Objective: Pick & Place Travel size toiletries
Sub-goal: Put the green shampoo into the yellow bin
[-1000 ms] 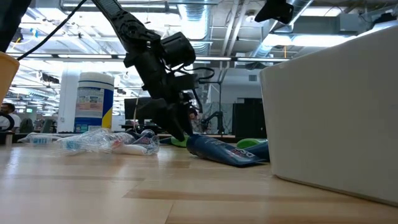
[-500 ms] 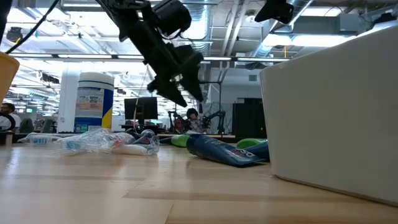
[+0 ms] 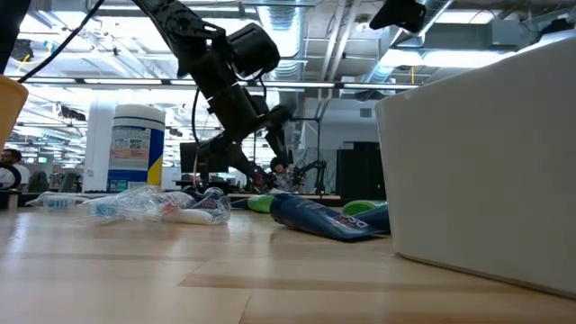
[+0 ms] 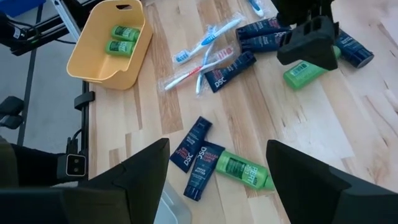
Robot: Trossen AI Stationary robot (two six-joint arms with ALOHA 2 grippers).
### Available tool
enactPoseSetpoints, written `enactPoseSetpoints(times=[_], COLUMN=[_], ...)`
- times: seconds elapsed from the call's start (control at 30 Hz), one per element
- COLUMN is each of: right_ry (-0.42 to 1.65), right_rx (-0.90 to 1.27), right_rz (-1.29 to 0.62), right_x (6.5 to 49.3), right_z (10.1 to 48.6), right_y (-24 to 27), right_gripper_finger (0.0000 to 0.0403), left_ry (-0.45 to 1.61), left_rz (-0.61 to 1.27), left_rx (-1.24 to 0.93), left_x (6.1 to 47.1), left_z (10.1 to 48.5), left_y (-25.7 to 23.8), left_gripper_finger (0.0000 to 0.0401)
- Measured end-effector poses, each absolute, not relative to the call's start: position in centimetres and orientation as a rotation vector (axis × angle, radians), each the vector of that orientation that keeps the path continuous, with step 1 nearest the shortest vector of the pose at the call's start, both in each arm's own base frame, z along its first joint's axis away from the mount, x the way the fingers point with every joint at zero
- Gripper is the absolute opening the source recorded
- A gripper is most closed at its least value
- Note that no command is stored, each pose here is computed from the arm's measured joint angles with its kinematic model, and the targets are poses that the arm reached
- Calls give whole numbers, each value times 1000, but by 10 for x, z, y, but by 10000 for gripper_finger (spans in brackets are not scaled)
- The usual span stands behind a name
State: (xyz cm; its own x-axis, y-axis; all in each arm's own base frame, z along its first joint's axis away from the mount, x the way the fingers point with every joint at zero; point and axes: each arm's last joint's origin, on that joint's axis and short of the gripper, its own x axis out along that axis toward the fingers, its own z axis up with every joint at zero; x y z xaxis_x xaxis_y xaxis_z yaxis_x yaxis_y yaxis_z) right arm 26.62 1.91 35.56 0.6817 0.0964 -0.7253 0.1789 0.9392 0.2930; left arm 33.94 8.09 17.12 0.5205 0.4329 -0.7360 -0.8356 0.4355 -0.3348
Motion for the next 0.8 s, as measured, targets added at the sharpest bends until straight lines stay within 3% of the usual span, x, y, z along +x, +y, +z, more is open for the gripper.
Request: enactPoseSetpoints(times=[0.43,0.8], right_ry=[824,824], right_rx=[355,355], right_rz=[-46,-46], right_x=[266,266], right_z=[356,356], right_y=[19,19], right_gripper_finger=[260,260], left_ry=[694,712], left_rz=[864,853], left_rx=[-876,-865], left_x=[346,347], left_z=[140,137], left_y=[74,71], left_gripper_finger=[305,305])
